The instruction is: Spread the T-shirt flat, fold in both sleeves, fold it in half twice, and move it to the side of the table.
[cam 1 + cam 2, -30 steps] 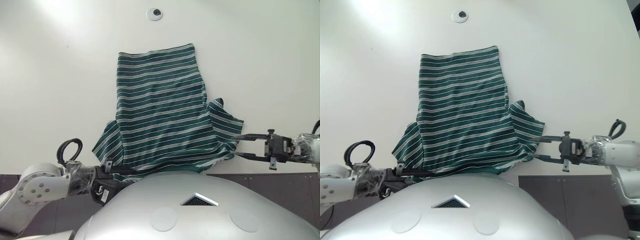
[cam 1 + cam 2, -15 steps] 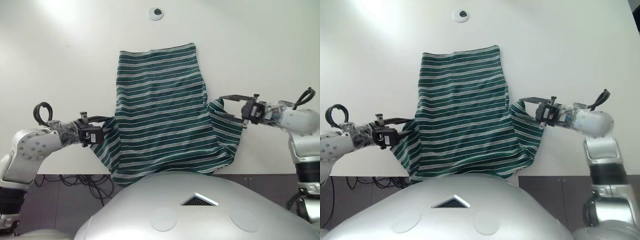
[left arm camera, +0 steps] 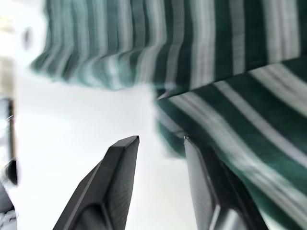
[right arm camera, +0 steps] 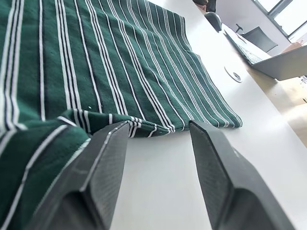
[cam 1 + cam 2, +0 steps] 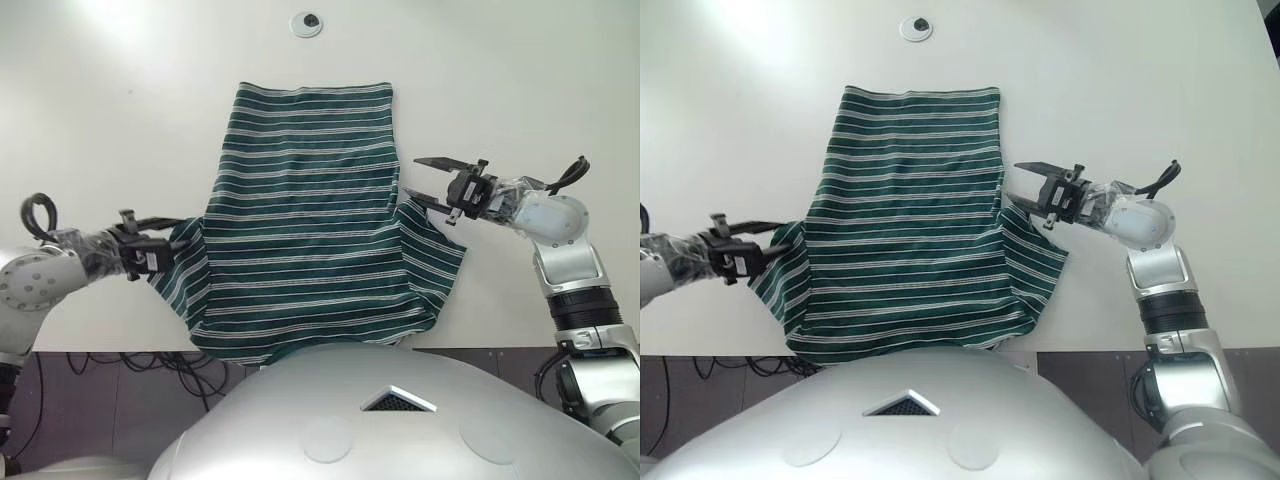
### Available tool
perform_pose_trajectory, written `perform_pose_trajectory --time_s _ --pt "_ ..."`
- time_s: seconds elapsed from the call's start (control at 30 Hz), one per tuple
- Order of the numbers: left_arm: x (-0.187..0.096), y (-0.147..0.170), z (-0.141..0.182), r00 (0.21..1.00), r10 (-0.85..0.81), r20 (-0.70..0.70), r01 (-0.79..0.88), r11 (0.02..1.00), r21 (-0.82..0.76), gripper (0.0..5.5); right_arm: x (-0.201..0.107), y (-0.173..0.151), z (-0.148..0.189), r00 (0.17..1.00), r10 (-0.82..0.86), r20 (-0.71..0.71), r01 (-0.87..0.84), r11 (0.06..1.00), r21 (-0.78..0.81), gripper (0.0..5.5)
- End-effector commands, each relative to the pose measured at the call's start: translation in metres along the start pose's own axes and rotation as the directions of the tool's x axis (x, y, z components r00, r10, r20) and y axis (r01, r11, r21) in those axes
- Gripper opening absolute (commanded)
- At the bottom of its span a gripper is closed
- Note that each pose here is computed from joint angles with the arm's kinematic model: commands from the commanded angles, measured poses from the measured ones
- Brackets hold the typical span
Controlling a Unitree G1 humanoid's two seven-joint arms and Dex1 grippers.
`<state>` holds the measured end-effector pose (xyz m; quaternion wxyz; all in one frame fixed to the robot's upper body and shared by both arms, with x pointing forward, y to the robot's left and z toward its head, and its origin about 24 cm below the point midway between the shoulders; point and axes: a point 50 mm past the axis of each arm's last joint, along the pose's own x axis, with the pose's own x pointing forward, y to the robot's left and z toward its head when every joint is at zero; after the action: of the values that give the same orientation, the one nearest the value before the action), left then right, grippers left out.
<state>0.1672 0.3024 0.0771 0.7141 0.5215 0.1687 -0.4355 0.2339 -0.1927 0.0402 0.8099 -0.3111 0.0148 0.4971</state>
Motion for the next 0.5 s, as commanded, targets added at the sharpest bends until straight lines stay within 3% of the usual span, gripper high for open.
perform_pose_trajectory --time_s 0.03,0.13,0.3,0.4,0.5 --pt "-0.022 0.014 0.003 0.986 0.152 0.069 -0.140 0.979 -0.149 1.69 0.003 0.005 0.003 1.000 -0.001 0.026 0.001 1.000 0.005 2.26" --pt "-0.042 -0.005 -0.003 0.976 0.169 0.141 -0.096 0.902 -0.420 1.69 0.000 0.007 0.001 1.000 -0.012 0.026 0.012 1.000 0.020 2.26" --pt "-0.060 -0.062 -0.032 0.973 0.143 0.181 0.070 0.563 -0.824 1.69 -0.005 0.011 0.000 1.000 -0.022 0.022 0.021 0.999 0.031 2.26" --pt "-0.062 -0.091 -0.046 0.985 0.084 0.148 0.100 0.415 -0.904 1.69 -0.007 0.012 0.000 1.000 -0.022 0.022 0.021 0.999 0.031 2.26" --pt "-0.057 -0.107 -0.043 0.983 0.019 0.185 0.166 0.357 -0.919 2.06 -0.008 0.013 -0.001 1.000 -0.024 0.018 0.023 0.999 0.033 2.28"
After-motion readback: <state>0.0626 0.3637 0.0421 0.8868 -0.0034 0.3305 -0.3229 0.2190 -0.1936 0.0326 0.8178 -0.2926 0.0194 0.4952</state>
